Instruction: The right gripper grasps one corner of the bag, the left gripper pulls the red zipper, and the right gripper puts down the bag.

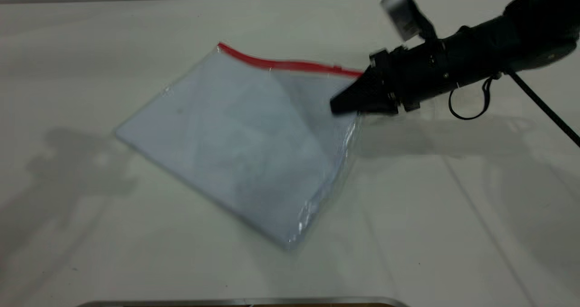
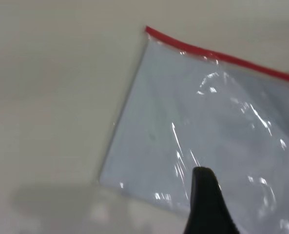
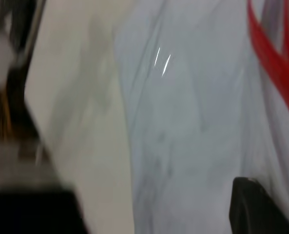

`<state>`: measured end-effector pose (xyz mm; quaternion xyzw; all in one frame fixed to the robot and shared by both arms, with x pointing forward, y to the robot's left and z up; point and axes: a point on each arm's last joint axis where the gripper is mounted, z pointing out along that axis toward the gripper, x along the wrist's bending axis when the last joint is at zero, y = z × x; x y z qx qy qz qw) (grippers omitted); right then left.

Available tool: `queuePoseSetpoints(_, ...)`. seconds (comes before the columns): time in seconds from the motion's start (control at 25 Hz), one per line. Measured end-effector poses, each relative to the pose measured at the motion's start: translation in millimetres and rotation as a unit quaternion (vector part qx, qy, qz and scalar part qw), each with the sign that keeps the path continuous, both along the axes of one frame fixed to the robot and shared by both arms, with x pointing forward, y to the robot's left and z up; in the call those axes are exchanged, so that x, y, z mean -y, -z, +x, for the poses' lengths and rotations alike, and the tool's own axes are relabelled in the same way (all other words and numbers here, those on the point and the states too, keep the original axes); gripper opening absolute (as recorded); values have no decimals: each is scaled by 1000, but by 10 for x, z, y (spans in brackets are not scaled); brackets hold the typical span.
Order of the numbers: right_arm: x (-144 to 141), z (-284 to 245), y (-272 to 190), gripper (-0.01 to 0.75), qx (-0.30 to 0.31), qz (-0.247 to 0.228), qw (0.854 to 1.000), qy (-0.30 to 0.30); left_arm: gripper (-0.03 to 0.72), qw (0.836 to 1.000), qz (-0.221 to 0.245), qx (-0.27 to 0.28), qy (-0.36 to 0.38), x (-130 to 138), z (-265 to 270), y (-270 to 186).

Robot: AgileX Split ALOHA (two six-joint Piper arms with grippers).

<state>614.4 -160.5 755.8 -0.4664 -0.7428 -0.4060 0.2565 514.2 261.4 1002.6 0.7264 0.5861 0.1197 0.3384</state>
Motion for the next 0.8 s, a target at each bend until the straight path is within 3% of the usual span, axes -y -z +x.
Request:
queuePoseSetpoints(0.08, -13, -109, -61, 34, -5, -29, 996, -79, 517, 1000, 0, -6, 0, 1, 14, 31)
queuePoseSetpoints(0.2, 67, -149, -227, 34, 10, -74, 986, -151, 517, 1000, -4, -10, -2, 6, 49, 55)
queuePoseSetpoints(0.32, 165, 9, -461, 34, 66, -111, 984, -125, 517, 1000, -5, -9, 0, 12, 118, 70)
queuePoseSetpoints(0.44, 146, 225, -710, 34, 117, -101, 985, -73, 517, 1000, -6, -10, 8, 37, 250, 116)
queuePoseSetpoints(0.64, -131, 277, -897, 34, 151, -63, 982, -96, 517, 998, -8, 6, 64, 252, 646, 206)
queuePoseSetpoints(0.8, -268, 258, -920, 34, 161, -62, 979, -111, 517, 986, -25, 11, 166, 572, 1016, 379)
